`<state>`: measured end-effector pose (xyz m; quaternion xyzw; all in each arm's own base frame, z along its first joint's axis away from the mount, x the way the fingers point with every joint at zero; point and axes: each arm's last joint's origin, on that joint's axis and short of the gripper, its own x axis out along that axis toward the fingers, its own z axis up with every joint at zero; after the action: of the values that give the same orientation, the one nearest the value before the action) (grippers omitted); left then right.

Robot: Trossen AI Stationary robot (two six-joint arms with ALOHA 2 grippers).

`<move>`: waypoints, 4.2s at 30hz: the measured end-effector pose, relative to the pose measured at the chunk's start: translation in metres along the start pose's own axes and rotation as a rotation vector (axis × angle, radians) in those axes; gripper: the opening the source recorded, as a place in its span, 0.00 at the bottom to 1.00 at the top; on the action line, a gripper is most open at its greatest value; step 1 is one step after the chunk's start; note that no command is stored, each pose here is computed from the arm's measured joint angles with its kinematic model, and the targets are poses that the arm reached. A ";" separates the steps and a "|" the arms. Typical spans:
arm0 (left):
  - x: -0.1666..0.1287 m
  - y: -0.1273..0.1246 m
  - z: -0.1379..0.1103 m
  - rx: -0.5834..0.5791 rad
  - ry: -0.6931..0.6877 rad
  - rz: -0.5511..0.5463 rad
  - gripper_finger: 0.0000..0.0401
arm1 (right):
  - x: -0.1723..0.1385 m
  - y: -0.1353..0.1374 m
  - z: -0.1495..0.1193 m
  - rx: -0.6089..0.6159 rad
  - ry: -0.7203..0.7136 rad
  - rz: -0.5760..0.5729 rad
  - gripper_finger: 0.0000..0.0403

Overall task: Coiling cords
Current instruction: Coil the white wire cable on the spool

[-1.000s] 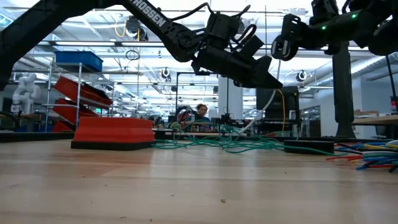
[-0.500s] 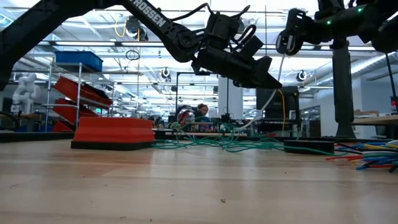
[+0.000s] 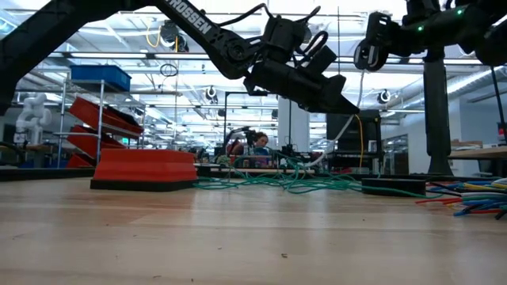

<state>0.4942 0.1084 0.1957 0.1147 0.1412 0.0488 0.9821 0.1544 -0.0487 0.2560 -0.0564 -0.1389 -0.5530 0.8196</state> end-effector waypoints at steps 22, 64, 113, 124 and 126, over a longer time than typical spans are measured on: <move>0.003 -0.025 0.027 0.196 0.020 0.020 0.00 | 0.006 0.016 -0.049 0.021 0.225 0.015 0.00; 0.025 -0.048 0.025 0.203 0.020 -0.080 0.00 | 0.010 0.016 -0.069 0.046 0.305 0.018 0.00; -0.001 -0.025 0.046 0.319 0.097 -0.126 0.00 | -0.020 -0.004 -0.073 0.220 0.303 0.195 0.00; -0.015 -0.010 0.062 0.316 0.097 -0.086 0.00 | -0.025 -0.002 -0.081 0.170 0.376 0.220 0.00; -0.017 -0.004 0.062 0.312 0.098 -0.075 0.00 | -0.026 -0.001 -0.081 0.166 0.380 0.227 0.00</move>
<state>0.4961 0.0887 0.2574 0.2581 0.1990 -0.0048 0.9454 0.1573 -0.0458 0.1707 0.1009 -0.0199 -0.4446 0.8898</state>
